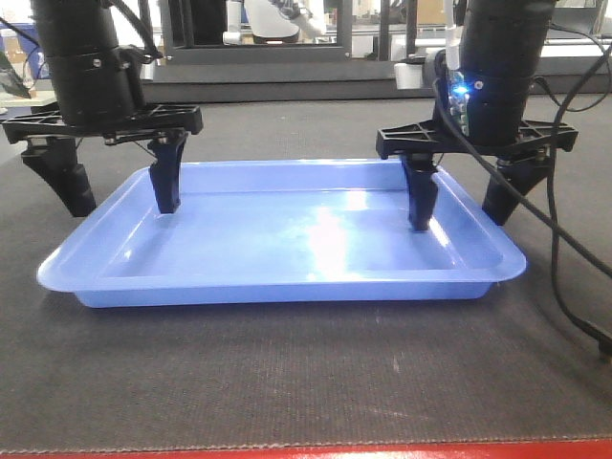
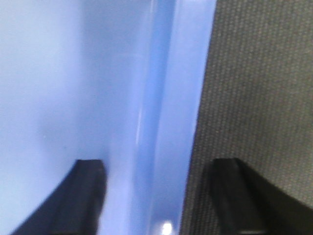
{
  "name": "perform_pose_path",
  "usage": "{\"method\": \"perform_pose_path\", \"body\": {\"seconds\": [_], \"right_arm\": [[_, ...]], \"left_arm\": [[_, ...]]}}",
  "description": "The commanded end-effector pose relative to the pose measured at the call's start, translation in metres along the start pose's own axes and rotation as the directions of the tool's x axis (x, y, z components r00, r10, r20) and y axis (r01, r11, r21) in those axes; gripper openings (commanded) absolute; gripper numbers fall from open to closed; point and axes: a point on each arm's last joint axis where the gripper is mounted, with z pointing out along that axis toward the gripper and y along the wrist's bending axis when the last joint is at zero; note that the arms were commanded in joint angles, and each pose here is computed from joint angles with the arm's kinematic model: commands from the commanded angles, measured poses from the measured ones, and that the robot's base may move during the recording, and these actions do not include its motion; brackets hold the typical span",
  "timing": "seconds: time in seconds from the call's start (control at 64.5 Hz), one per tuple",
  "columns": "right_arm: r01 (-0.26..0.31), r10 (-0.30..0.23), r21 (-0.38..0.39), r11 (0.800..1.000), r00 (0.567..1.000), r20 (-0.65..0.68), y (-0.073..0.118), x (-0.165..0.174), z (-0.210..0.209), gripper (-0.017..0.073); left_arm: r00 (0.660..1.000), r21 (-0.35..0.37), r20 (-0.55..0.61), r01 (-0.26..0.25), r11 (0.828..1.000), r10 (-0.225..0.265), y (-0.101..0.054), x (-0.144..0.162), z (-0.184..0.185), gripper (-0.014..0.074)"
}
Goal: Grab blue tray and place on right shelf
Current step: 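Close both grippers on the tray's opposite side rims, then lift the tray off the table with both grippers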
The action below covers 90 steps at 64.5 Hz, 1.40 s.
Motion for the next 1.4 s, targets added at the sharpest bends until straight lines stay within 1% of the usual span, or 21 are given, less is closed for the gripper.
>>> {"method": "perform_pose_path", "body": {"seconds": [0.0,0.047,0.078,0.217,0.279,0.341,0.372,0.434,0.45,0.465,0.481,0.59,0.652,0.745,0.869,0.962,1.055,1.179,1.272,1.381], "right_arm": [[0.015,-0.012,-0.029,0.999,0.994,0.113,0.003,-0.011,-0.031,0.0384],[0.015,-0.012,-0.030,0.999,0.993,0.114,0.003,-0.011,-0.031,0.0317],[0.015,-0.012,-0.030,0.999,0.993,0.115,0.003,-0.011,-0.031,0.0290],[0.014,-0.011,-0.030,0.999,0.993,0.116,0.002,-0.011,-0.031,0.0203],[0.014,-0.011,-0.030,0.999,0.993,0.116,0.002,-0.011,-0.031,0.0141],[0.014,-0.011,-0.030,0.999,0.993,0.116,0.002,-0.011,-0.031,0.0078],[0.014,-0.011,-0.030,0.999,0.993,0.116,0.002,-0.011,-0.031,0.0042],[0.014,-0.011,-0.030,0.999,0.993,0.117,0.002,-0.011,-0.031,0.0059],[0.014,-0.011,-0.030,0.999,0.993,0.118,0.002,-0.011,-0.031,0.0057],[0.014,-0.011,-0.030,0.999,0.993,0.118,0.002,-0.011,-0.031,0.0056],[0.014,-0.011,-0.030,0.999,0.993,0.118,0.002,-0.011,-0.031,0.0057],[0.013,-0.009,-0.032,0.999,0.993,0.122,0.002,-0.011,-0.034,0.0057],[0.013,-0.008,-0.034,0.999,0.991,0.131,0.002,-0.011,-0.038,0.0057],[0.014,-0.007,-0.043,0.999,0.986,0.164,0.002,-0.011,-0.053,0.0057],[0.016,-0.003,-0.056,0.998,0.977,0.213,0.001,-0.007,-0.084,0.0057],[0.018,0.001,-0.068,0.997,0.966,0.258,0.000,-0.001,-0.112,0.0057],[0.011,0.013,-0.081,0.997,0.956,0.292,-0.003,0.007,-0.139,0.0057],[0.018,0.013,-0.091,0.996,0.946,0.325,-0.006,0.024,-0.172,0.0057],[0.026,0.009,-0.099,0.995,0.938,0.345,-0.008,0.039,-0.189,0.0057],[0.038,0.002,-0.105,0.994,0.935,0.354,-0.011,0.061,-0.204,0.0057]], "left_arm": [[0.996,0.045,0.083,0.029,0.999,-0.033,0.001,-0.004,-0.032,0.0452],[0.997,0.048,0.076,0.031,0.998,-0.035,0.001,-0.003,-0.030,0.0452],[0.997,0.047,0.073,0.032,0.998,-0.035,0.001,-0.003,-0.030,0.0452],[0.998,0.042,0.054,0.033,0.999,-0.035,0.002,-0.002,-0.024,0.0450],[0.999,0.046,0.038,0.037,0.998,-0.039,0.001,-0.002,-0.022,0.0414],[0.999,0.041,0.018,0.039,0.998,-0.040,0.002,0.000,-0.017,0.0347],[0.999,0.039,0.010,0.039,0.998,-0.040,0.002,0.001,-0.015,0.0295],[0.999,0.036,-0.004,0.040,0.999,-0.040,0.003,0.002,-0.013,0.0203],[0.999,0.036,-0.004,0.040,0.999,-0.040,0.003,0.002,-0.013,0.0167],[0.999,0.036,-0.004,0.040,0.999,-0.040,0.003,0.002,-0.013,0.0154],[0.999,0.036,-0.004,0.040,0.999,-0.040,0.003,0.002,-0.013,0.0117],[0.999,0.037,-0.001,0.039,0.999,-0.039,0.002,0.001,-0.016,-0.0060],[0.999,0.035,-0.004,0.037,0.999,-0.037,0.002,0.000,-0.019,-0.0034],[1.000,0.031,0.004,0.026,0.999,-0.026,0.002,-0.001,-0.031,-0.0043],[0.997,0.040,0.071,0.017,0.999,-0.019,0.001,0.001,-0.060,-0.0043],[0.991,0.045,0.131,0.006,0.999,-0.012,0.002,0.009,-0.089,-0.0043],[0.988,0.037,0.157,-0.008,0.999,0.002,0.003,0.021,-0.114,-0.0043],[0.981,-0.026,0.185,-0.051,0.998,0.055,0.001,0.043,-0.141,-0.0043],[0.977,-0.023,0.197,-0.073,0.997,0.076,-0.002,0.062,-0.154,-0.0043],[0.980,-0.013,0.178,-0.087,0.996,0.088,-0.004,0.086,-0.155,-0.0043]]}}
